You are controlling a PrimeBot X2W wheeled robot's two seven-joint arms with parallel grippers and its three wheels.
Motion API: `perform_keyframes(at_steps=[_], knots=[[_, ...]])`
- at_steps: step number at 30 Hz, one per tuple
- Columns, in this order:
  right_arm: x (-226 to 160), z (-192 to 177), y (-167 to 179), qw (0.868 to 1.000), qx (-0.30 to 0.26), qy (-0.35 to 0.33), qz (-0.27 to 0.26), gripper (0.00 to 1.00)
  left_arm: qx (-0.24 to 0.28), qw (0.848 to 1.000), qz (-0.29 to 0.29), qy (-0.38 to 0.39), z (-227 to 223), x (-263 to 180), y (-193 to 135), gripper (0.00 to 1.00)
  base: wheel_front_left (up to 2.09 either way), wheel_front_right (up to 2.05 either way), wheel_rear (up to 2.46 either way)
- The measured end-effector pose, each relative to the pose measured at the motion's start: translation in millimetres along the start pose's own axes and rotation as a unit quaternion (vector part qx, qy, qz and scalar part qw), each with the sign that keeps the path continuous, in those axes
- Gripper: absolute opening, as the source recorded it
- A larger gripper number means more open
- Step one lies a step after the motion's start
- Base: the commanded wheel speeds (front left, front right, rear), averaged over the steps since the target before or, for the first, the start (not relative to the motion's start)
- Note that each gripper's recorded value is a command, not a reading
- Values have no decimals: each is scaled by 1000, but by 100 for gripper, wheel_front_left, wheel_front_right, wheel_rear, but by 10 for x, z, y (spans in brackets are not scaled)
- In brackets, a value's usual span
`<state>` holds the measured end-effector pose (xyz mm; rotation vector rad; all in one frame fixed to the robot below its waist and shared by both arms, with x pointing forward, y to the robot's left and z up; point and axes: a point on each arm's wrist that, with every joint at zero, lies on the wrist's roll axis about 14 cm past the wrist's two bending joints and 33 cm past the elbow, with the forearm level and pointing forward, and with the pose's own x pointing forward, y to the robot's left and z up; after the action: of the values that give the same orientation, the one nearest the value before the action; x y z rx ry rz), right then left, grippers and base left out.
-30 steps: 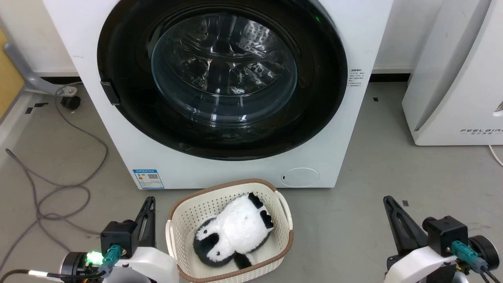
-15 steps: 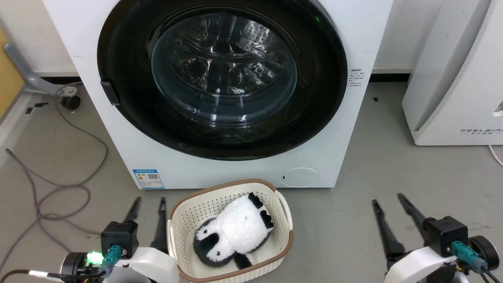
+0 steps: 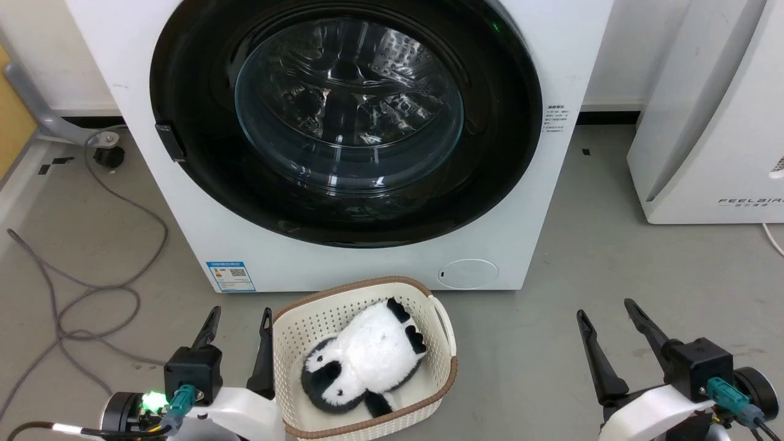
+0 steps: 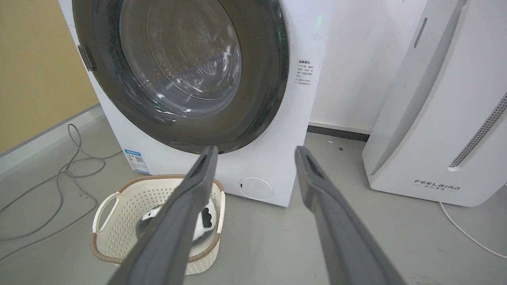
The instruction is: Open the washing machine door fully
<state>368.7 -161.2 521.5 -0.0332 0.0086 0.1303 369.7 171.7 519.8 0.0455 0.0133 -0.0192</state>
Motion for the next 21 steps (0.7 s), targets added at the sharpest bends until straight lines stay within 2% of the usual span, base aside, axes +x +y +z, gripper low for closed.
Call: perform_keyframes(at_steps=[21], knots=[[169,55,-114,1000,25,-19,0,100,0,1000,-8,4,-113,49,-72,100,0,0,0]])
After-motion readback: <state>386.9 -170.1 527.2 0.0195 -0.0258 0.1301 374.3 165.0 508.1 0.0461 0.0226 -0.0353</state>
